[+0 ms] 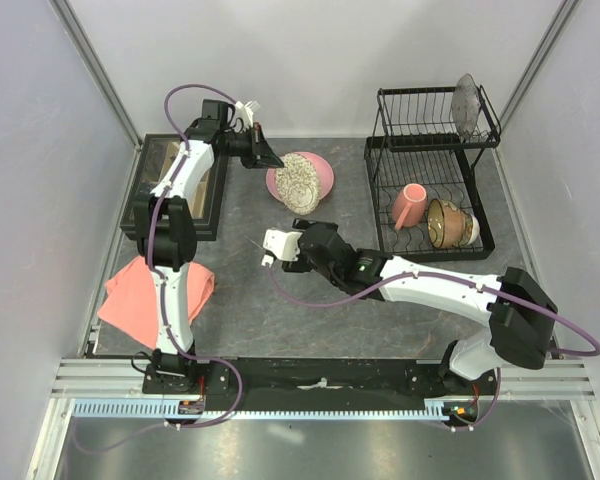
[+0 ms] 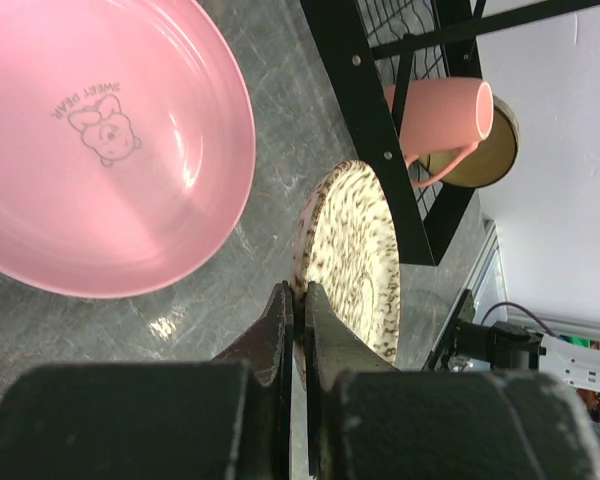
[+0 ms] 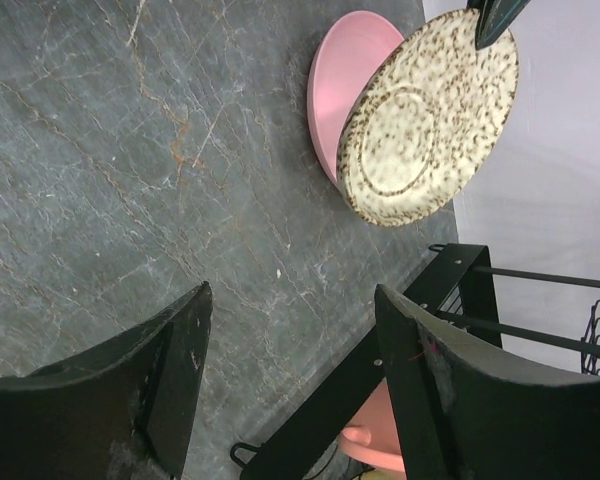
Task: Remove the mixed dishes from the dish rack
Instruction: Place the plate at the center of the board.
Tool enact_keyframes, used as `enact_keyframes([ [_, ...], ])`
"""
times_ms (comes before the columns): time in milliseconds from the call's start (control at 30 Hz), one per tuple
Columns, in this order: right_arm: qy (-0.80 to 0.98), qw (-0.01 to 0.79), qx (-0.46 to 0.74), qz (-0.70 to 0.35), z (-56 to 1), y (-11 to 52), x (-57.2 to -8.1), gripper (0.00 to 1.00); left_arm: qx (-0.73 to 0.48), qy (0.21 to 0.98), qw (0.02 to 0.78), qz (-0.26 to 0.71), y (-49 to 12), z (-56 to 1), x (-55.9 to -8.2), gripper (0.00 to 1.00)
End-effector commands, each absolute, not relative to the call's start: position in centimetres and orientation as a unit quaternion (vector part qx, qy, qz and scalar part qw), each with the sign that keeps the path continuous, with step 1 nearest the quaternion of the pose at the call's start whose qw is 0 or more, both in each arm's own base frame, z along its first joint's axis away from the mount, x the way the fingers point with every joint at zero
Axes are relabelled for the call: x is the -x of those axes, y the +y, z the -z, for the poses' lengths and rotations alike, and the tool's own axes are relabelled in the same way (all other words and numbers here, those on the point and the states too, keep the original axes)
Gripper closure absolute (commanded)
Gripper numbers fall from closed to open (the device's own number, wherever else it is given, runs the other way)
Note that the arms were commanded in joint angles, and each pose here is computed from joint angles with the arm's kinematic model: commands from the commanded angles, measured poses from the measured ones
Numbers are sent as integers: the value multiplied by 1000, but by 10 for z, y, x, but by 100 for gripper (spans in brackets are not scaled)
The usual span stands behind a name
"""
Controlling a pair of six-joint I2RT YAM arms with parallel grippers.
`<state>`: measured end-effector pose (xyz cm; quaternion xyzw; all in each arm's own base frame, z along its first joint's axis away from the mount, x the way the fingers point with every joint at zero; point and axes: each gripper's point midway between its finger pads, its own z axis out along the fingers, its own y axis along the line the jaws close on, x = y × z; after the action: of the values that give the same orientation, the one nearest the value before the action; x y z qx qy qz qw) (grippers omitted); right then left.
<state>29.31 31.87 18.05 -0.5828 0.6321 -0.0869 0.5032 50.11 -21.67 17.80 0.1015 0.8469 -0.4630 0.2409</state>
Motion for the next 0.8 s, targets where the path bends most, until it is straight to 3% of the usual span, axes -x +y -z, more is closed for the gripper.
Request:
enact_keyframes([
  [0,638,518,565,74,-190,316,-296,26,-109,815,273,499,-220,-212,-518,98],
  [767,672,530,510,84,-205,273,-327,24,16,814,315,488,-199,-142,-605,99],
])
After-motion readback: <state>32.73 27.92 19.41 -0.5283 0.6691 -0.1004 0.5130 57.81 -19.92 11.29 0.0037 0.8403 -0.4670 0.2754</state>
